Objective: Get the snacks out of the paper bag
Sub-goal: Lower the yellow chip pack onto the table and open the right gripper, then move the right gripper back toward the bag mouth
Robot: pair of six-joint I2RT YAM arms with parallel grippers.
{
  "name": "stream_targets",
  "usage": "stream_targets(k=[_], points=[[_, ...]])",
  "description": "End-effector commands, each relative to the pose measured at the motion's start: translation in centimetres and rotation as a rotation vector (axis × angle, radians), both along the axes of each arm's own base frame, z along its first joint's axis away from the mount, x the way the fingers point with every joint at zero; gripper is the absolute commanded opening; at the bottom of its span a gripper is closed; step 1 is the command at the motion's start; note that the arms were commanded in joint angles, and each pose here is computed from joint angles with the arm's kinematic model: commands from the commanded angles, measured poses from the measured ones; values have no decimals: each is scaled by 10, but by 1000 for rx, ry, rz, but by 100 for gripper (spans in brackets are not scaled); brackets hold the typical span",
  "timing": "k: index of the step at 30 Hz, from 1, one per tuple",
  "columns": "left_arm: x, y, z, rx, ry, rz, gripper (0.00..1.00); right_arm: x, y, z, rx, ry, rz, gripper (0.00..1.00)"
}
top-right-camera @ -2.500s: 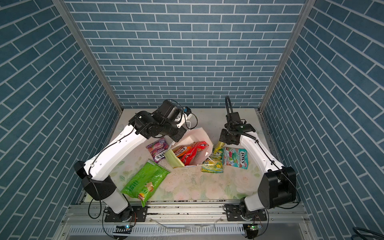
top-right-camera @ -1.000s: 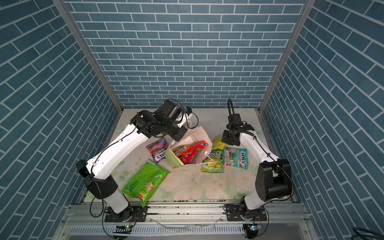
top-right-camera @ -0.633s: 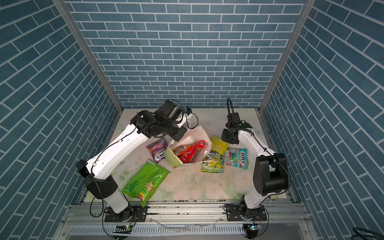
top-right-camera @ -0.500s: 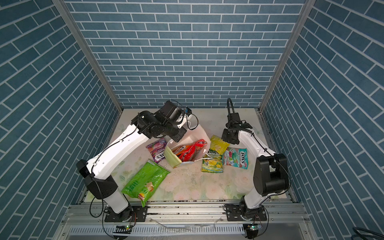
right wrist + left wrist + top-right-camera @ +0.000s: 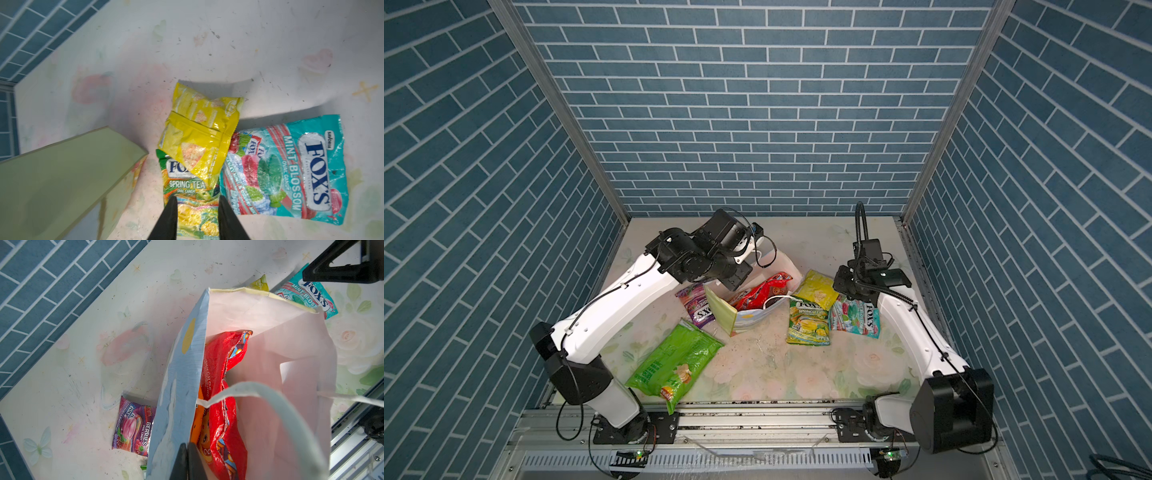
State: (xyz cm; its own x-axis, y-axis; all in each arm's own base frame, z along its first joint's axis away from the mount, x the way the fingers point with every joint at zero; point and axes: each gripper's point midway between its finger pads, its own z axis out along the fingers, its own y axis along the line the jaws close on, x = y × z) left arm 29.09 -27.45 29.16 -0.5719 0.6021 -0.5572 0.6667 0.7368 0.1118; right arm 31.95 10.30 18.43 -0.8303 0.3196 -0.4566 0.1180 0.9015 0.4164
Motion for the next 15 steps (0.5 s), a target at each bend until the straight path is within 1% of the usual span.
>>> stream_targets(k=[1,3,6,10,12,15], points=[[-5,1,12,-23,-23,-9,6,-15,19,37,139,-62,60,33],[-4,-1,14,-27,-28,-9,6,-26,27,59,181,-96,108,32],[-1,-4,18,-35,-35,-11,6,-43,36,79,212,-114,159,30],[2,-8,22,-41,-48,-11,6,-67,51,89,253,-99,211,29],[3,-9,20,-35,-49,-10,6,-77,61,100,272,-126,244,30],[5,-11,19,-28,-48,-8,6,-84,70,107,271,-145,265,31]])
